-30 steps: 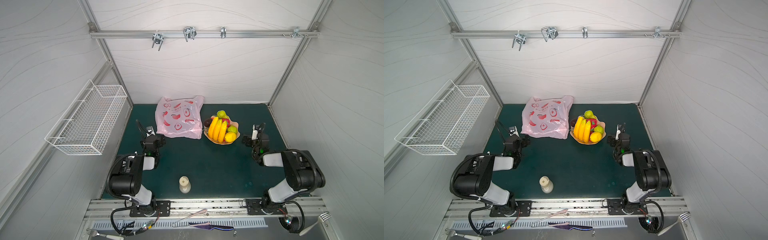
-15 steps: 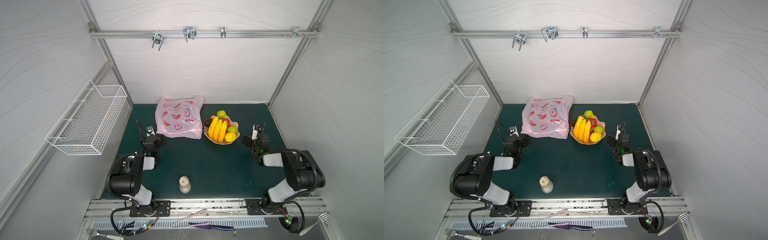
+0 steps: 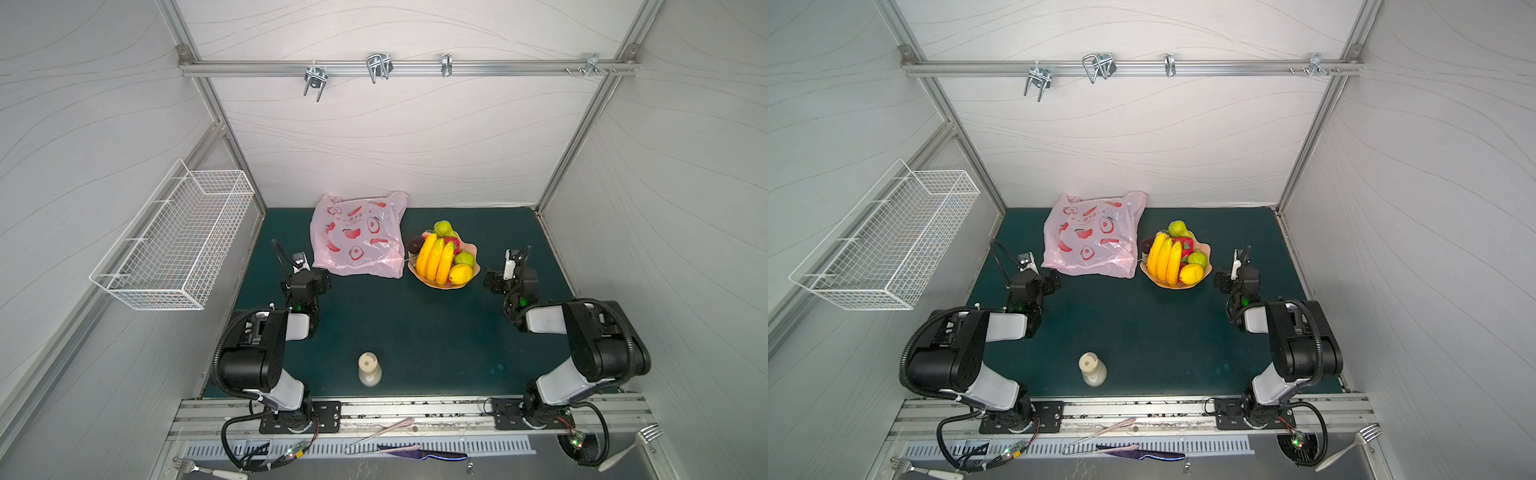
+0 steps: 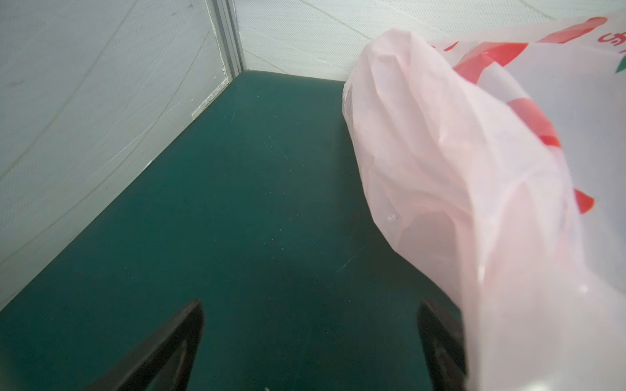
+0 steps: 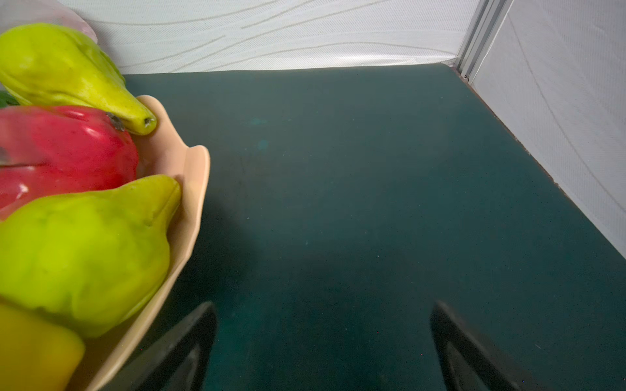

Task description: Place the fruits into the plastic bag

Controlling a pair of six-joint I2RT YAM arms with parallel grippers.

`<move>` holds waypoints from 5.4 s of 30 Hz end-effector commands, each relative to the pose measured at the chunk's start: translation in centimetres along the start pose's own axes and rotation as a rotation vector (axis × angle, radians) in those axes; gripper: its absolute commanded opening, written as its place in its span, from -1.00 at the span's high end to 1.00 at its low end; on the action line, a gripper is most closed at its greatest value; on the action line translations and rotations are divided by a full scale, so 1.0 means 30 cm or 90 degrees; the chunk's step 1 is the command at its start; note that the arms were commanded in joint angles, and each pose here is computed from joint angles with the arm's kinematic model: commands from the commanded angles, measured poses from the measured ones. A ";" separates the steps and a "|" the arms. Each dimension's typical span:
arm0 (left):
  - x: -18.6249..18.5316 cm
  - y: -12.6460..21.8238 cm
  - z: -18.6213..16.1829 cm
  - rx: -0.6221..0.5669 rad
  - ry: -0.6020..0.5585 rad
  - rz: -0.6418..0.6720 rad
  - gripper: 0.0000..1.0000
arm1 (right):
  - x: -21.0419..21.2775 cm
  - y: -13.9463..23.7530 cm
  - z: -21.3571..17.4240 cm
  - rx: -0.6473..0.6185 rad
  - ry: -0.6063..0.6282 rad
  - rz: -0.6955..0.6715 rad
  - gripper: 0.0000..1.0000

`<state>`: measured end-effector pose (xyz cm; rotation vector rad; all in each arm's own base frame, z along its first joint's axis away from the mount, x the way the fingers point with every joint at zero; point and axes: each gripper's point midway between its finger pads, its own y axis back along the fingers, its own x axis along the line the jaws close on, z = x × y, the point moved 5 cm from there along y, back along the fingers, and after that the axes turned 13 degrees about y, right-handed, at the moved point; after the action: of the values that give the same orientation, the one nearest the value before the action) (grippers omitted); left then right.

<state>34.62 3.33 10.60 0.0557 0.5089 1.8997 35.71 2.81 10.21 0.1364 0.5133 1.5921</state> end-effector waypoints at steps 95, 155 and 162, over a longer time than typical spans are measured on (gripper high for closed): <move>-0.715 0.173 -0.079 0.660 0.490 0.089 -0.71 | 0.185 0.763 0.477 0.169 -0.123 0.534 -0.98; -0.004 0.519 0.233 0.617 -0.052 0.279 -0.16 | 0.197 0.738 0.503 0.192 -0.096 0.536 -0.98; -0.071 0.603 0.322 0.600 0.075 0.210 -0.44 | 0.199 0.749 0.497 0.197 -0.097 0.540 -0.98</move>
<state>23.08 0.18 24.70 0.7930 1.4130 1.8488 21.26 12.07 30.59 0.8068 0.6032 2.2622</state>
